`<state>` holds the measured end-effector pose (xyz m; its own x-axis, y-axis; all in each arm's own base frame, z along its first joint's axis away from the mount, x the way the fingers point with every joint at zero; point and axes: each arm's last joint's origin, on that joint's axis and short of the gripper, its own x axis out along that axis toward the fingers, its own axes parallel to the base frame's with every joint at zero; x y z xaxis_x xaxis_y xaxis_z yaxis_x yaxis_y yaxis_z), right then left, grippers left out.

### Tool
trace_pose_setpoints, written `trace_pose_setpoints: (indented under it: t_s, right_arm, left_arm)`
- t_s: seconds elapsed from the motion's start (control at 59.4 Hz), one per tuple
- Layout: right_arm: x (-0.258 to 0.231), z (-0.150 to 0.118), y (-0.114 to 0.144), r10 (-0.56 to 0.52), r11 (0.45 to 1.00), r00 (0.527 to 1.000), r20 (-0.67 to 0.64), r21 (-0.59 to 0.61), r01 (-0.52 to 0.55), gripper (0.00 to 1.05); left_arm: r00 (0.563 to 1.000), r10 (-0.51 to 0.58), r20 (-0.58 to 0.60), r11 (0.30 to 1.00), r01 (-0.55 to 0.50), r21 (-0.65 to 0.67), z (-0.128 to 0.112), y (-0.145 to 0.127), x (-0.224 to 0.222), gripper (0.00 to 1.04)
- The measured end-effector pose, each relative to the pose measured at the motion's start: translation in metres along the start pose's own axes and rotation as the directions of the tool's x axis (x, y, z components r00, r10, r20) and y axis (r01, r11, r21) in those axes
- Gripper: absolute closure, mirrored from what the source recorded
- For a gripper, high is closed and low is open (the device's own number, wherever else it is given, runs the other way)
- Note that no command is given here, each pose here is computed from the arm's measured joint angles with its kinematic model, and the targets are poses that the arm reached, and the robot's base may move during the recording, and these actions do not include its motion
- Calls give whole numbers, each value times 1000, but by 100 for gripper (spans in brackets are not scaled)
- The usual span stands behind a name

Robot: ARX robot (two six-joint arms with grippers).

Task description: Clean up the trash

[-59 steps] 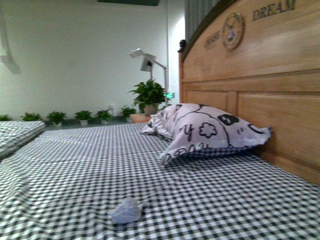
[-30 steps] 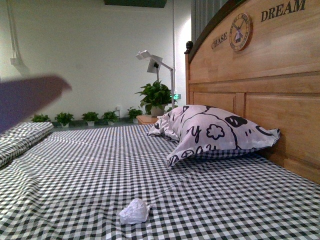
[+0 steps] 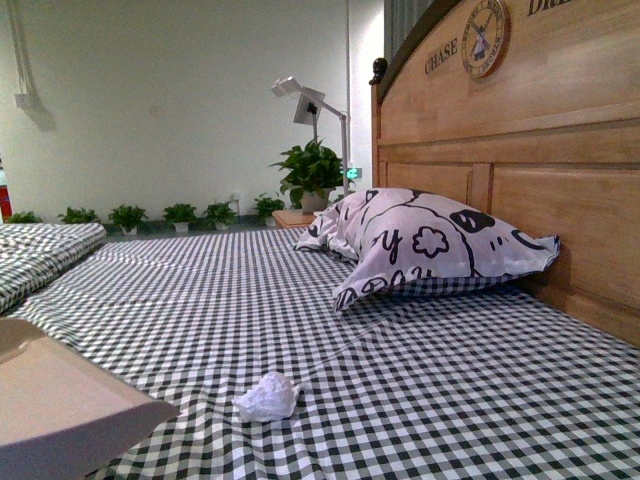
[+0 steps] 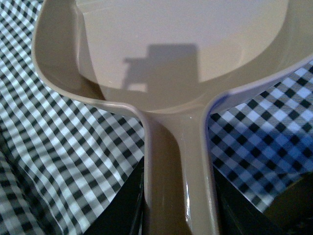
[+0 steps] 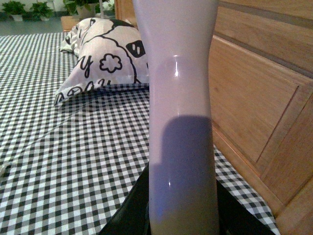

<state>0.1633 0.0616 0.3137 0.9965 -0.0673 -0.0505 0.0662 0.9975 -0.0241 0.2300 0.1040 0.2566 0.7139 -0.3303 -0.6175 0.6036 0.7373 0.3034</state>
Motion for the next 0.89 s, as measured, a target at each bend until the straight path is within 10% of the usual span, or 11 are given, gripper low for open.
trace_pose_setpoints:
  t_s: [0.893]
  right_arm:
    - [0, 0, 0, 0, 1000, 1000, 0, 0, 0, 86]
  left_arm:
    - [994, -109, 11, 985, 106, 134, 12, -14, 60, 78]
